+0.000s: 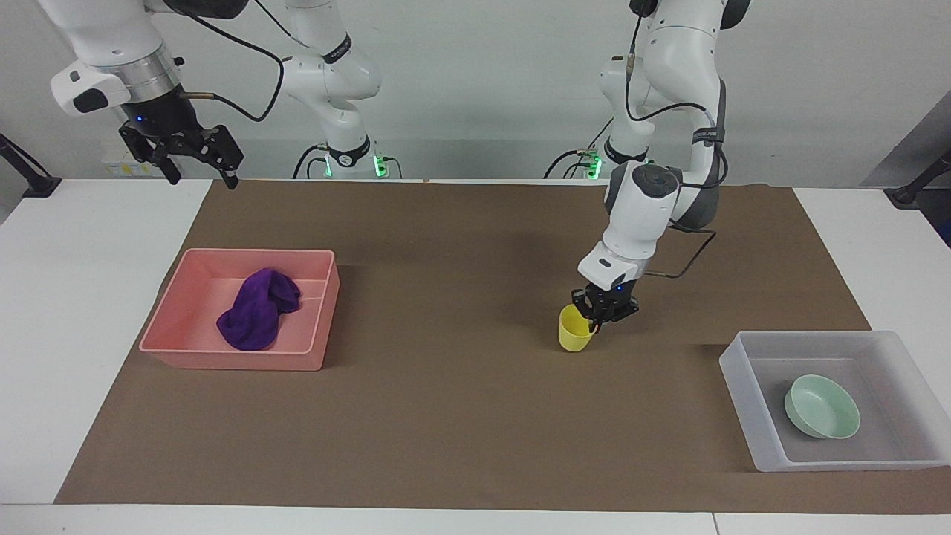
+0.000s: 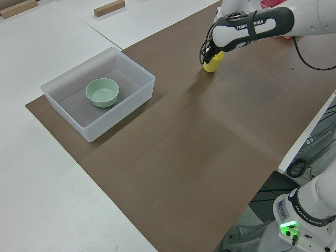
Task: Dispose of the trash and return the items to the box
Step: 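Reach the left gripper to the yellow cup and grasp its rim, then carry the yellow cup into the clear box and lower it into the bowl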
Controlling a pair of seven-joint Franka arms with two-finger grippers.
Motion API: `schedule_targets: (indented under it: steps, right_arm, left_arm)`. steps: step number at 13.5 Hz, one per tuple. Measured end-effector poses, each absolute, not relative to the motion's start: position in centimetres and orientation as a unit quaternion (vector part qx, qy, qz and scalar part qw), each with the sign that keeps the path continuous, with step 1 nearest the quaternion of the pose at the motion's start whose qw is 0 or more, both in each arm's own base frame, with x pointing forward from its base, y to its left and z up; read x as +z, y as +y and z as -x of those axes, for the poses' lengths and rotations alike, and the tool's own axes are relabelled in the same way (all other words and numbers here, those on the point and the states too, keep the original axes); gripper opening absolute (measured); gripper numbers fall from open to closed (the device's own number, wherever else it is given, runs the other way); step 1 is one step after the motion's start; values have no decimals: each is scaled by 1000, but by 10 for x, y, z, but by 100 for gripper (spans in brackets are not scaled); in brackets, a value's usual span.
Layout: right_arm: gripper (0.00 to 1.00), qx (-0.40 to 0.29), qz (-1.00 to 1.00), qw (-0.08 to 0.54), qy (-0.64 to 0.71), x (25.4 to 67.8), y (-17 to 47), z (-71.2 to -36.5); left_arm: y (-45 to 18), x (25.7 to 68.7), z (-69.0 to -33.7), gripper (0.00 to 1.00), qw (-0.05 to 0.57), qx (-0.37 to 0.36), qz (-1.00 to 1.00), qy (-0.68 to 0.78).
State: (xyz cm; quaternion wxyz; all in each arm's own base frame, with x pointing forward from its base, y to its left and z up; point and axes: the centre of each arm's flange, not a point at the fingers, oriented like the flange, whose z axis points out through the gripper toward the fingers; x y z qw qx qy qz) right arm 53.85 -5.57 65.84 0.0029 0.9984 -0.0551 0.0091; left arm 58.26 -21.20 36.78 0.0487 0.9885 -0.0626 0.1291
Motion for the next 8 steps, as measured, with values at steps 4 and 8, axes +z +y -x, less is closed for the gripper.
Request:
schedule_targets:
  steps: [4, 8]
  right_arm:
    - [100, 1, -999, 3, -50, 652, -50, -539]
    - [100, -6, -999, 5, -48, 650, -48, -537]
  left_arm:
    - [-141, 425, -622, 4, 51, 185, -981, -5]
    - [-53, 465, -656, 4, 29, 222, -975, 6]
